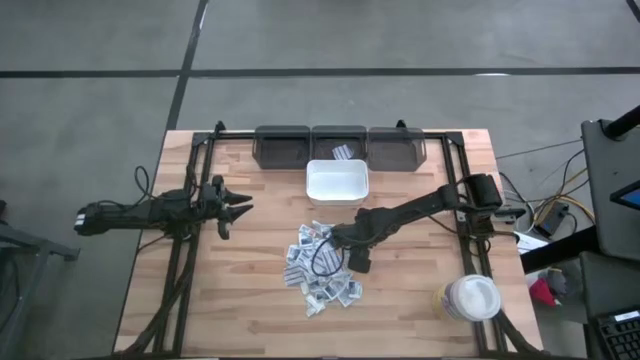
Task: Pick & Place First Aid Supplies
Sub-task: Put the blue bandage into the middle black bin
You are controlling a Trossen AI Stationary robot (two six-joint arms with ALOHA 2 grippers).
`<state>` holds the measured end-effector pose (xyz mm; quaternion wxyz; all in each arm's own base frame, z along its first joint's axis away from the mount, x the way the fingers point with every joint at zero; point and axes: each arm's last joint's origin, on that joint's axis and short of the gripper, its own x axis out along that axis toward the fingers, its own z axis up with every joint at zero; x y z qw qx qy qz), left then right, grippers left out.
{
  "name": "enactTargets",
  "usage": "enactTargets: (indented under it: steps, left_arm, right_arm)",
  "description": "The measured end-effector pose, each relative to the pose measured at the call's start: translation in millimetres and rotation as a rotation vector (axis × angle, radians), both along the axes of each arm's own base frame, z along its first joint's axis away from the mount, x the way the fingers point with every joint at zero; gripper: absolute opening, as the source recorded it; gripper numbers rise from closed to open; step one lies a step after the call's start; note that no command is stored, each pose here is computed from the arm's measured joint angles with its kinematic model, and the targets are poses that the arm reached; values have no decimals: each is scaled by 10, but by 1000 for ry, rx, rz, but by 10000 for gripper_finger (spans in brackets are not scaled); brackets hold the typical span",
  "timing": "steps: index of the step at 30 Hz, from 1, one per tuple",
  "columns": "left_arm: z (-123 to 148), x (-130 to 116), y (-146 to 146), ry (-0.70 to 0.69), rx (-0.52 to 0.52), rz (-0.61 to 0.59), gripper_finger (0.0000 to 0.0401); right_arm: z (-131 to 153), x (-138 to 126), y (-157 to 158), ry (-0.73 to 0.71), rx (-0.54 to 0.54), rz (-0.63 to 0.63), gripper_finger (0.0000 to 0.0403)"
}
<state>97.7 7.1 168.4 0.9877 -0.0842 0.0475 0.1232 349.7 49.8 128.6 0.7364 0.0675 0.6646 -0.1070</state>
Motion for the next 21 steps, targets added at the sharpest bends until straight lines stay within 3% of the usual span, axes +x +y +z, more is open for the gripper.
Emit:
enactTargets:
  steps: [7,15,21]
  left_arm:
    - [-7,5,0,1,-28,3,124]
    - [-10,7,-2,3,-32,-1,124]
    - [-16,12,-1,12,-32,-1,124]
  right_arm:
    - [73,15,10,-16,2,2,157]
    - [372,-76,-5,-71,10,-34,142]
    - [361,-105,-10,-54,8,-69,146]
